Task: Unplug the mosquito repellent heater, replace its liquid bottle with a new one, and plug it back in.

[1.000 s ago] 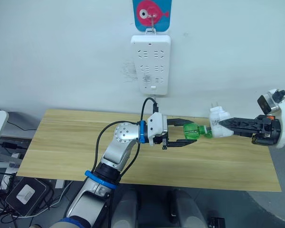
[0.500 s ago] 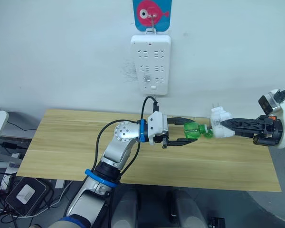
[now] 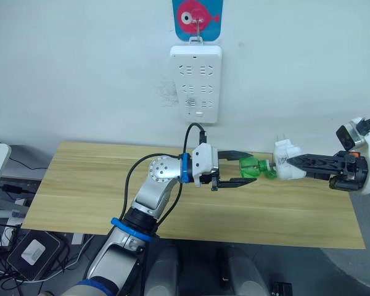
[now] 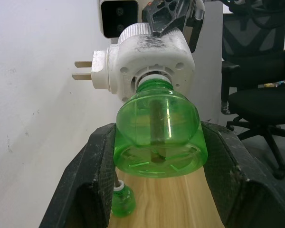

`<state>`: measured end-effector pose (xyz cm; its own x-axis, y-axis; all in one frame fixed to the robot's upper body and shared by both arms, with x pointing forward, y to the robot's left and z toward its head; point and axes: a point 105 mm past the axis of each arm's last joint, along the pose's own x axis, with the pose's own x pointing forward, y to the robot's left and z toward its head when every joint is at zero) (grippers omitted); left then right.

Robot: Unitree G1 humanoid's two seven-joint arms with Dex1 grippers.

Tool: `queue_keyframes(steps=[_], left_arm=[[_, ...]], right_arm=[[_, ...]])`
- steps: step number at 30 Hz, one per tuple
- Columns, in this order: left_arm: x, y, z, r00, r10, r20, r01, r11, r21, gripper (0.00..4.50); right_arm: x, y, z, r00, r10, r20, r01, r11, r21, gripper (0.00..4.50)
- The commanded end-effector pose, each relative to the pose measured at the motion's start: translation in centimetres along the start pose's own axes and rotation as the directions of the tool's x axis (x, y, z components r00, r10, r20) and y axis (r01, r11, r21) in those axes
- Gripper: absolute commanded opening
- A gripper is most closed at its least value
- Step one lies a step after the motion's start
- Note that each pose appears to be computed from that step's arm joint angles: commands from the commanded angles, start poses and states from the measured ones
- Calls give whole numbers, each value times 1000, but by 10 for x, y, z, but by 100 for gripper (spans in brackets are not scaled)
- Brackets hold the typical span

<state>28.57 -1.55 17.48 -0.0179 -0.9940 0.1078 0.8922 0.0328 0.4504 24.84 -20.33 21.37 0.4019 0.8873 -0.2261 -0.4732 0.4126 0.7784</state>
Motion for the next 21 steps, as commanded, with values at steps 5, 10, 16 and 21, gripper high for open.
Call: queue_keyframes(steps=[5, 10, 16, 21], left_arm=[[16, -14, 12, 997, -68, 44, 66, 997, 46, 225], [18, -19, 11, 994, -98, 39, 96, 994, 46, 225], [17, -14, 8, 997, -80, 20, 78, 996, 50, 225], [16, 1, 9, 1000, -3, 23, 1, 999, 53, 225]], right_arm=[[6, 13, 5, 999, 45, 4, -44, 997, -61, 297], [7, 16, 8, 998, 57, 7, -56, 996, -71, 297], [6, 19, 5, 998, 67, -15, -68, 995, -76, 297], [7, 18, -3, 998, 53, -38, -56, 996, -76, 297]])
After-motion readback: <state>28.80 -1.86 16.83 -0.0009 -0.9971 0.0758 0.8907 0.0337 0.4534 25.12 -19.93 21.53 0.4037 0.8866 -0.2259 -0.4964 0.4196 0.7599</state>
